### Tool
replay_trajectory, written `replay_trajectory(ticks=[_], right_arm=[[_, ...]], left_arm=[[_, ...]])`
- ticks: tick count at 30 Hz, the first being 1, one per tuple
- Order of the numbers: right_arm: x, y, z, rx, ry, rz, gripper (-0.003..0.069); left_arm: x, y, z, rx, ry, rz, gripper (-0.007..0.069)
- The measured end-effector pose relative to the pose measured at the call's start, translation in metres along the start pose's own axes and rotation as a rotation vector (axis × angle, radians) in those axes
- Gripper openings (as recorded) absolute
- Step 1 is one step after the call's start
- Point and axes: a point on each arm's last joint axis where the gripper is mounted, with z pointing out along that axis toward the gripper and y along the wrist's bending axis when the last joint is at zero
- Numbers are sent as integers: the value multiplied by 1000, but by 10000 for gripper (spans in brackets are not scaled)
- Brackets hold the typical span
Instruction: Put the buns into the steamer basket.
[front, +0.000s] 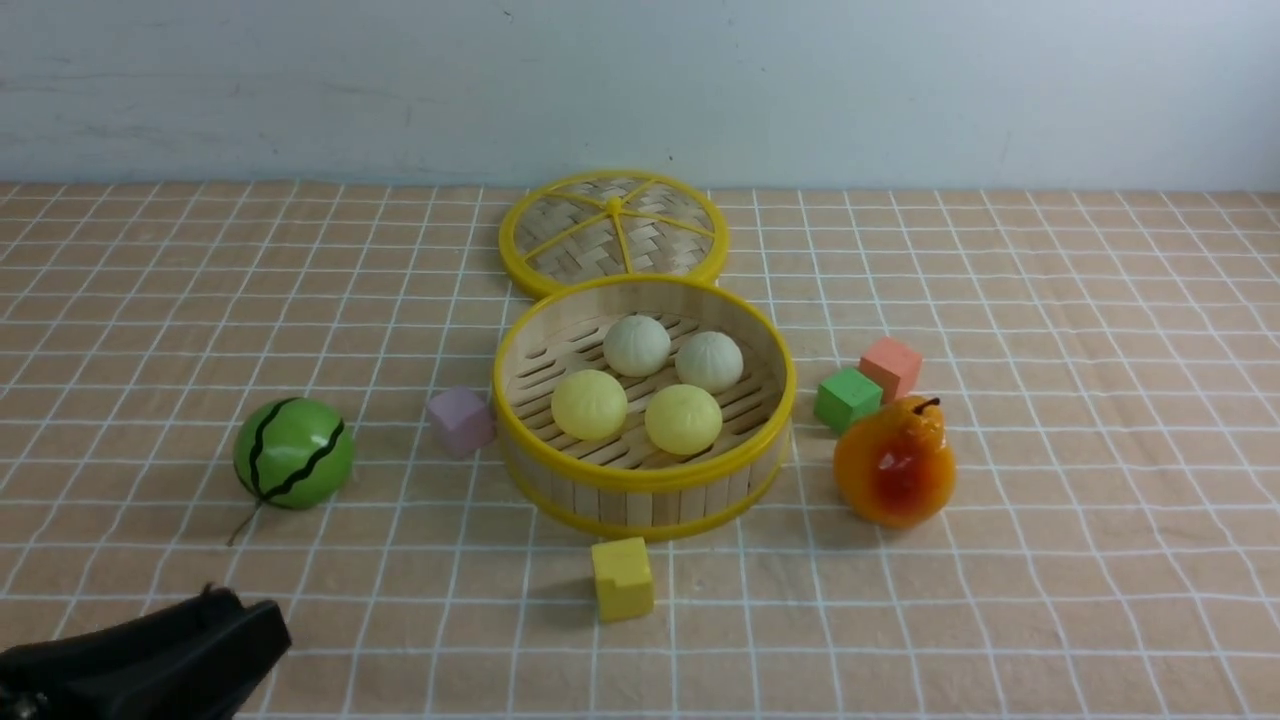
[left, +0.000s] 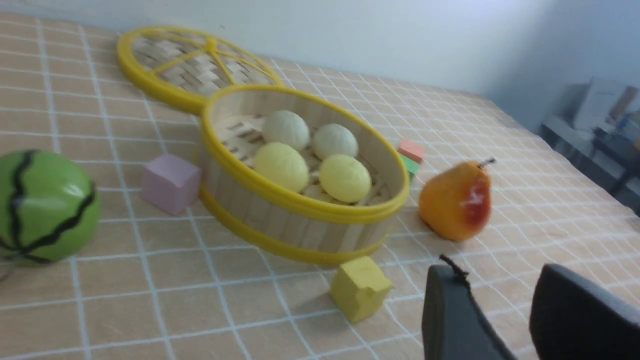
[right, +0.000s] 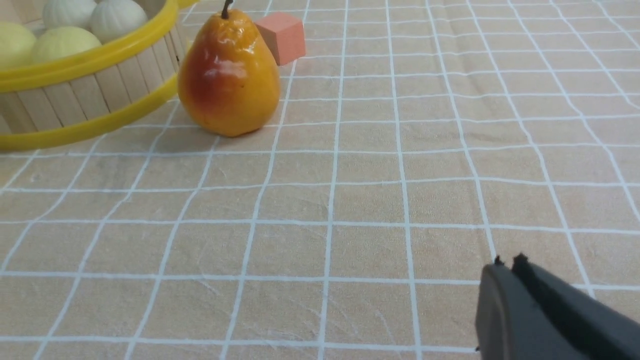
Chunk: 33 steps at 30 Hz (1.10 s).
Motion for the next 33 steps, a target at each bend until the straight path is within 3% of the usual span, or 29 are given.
replay_trajectory(ticks=[1, 3, 4, 7, 9, 11, 12, 16, 33], right_arm=[[0, 0, 0, 0, 0, 0, 11], [0, 0, 0, 0, 0, 0, 11], [0, 0, 0, 0, 0, 0, 11], [0, 0, 0, 0, 0, 0, 11], [0, 0, 0, 0, 0, 0, 13], [0, 0, 0, 0, 0, 0, 14], [0, 0, 0, 0, 0, 0, 14], [0, 0, 0, 0, 0, 0, 14], [0, 0, 0, 0, 0, 0, 32]], left_arm=[[0, 1, -1, 5, -3, -1, 229], [3, 12, -9, -94, -61, 2, 174], [3, 13, -11, -79, -65, 5, 160], [19, 25, -28, -211, -110, 51, 6], [30, 30, -34, -267, -112, 53, -13], [45, 37, -38, -291, -86, 33, -13], [55, 41, -40, -379, -54, 8, -13], [69, 46, -42, -413, 68, -30, -13], [69, 45, -42, -409, 75, -46, -13]])
